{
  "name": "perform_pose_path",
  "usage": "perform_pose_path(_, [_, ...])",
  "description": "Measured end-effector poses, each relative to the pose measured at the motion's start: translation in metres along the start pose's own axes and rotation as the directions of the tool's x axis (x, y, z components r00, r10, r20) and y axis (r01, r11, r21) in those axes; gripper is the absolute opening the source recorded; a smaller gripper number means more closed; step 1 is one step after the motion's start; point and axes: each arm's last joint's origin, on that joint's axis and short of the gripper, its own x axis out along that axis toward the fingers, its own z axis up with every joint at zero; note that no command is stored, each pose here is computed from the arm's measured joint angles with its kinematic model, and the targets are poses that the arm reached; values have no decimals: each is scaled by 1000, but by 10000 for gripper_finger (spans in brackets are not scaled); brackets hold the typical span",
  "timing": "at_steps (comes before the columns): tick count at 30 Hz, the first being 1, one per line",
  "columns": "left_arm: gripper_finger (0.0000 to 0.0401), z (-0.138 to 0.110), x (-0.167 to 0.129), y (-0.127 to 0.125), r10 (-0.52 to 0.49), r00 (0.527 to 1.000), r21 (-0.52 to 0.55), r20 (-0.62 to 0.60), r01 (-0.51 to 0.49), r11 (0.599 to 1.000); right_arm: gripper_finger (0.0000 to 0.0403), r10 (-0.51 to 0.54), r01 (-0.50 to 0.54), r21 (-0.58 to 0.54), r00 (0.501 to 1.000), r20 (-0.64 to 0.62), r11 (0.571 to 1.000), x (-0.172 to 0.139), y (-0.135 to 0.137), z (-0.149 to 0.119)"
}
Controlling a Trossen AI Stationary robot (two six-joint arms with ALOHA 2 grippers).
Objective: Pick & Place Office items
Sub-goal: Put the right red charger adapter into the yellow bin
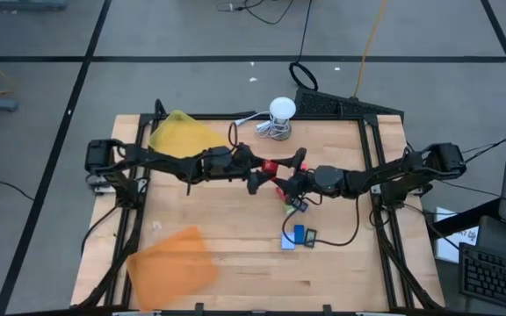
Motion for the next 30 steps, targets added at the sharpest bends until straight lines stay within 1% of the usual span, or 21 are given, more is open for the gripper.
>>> perform_pose_path(4, [305, 3, -3, -1, 2, 1000, 23, -10, -2, 1000, 255, -44, 43, -21, 998, -40, 999, 0, -2, -2])
perform_pose_path(6, [292, 7, -6, -3, 0, 1000, 25, -8, 0, 1000, 255, -54, 52, -28, 997, -56, 998, 0, -2, -2])
perform_pose_path(8, [269, 9, -8, -4, -4, 1000, 25, -10, 4, 1000, 255, -49, 48, -23, 997, -55, 999, 0, -1, -3])
perform_pose_path(13, [188, 10, -8, -4, -7, 1000, 23, -10, 7, 1000, 256, -50, 49, -15, 998, -48, 999, 0, -1, -2])
perform_pose_path(15, [159, 8, -7, -3, 16, 1000, 21, -3, -16, 1000, 256, -50, 49, -15, 997, -50, 999, 0, -1, -2])
perform_pose_path(18, [131, 8, -7, -2, 53, 998, 0, 19, -53, 999, 256, -49, 48, -27, 997, -54, 998, 0, -1, -3])
perform_pose_path(22, [128, 10, -7, -2, 51, 998, 19, 48, -52, 998, 256, -50, 48, -33, 998, -50, 998, 0, -2, -2])
perform_pose_path(24, [132, 11, -7, -3, 45, 997, 42, 61, -48, 998, 259, -52, 52, -8, 997, -48, 999, 0, -2, -2])
perform_pose_path(27, [135, 12, -8, -4, 56, 996, 104, 66, -63, 993, 275, -41, 47, 111, 998, -53, 993, 0, -1, -3])
perform_pose_path(30, [125, 14, -9, -4, 59, 995, 173, 75, -71, 982, 297, -15, 26, 207, 998, -56, 978, -3, -3, -2])
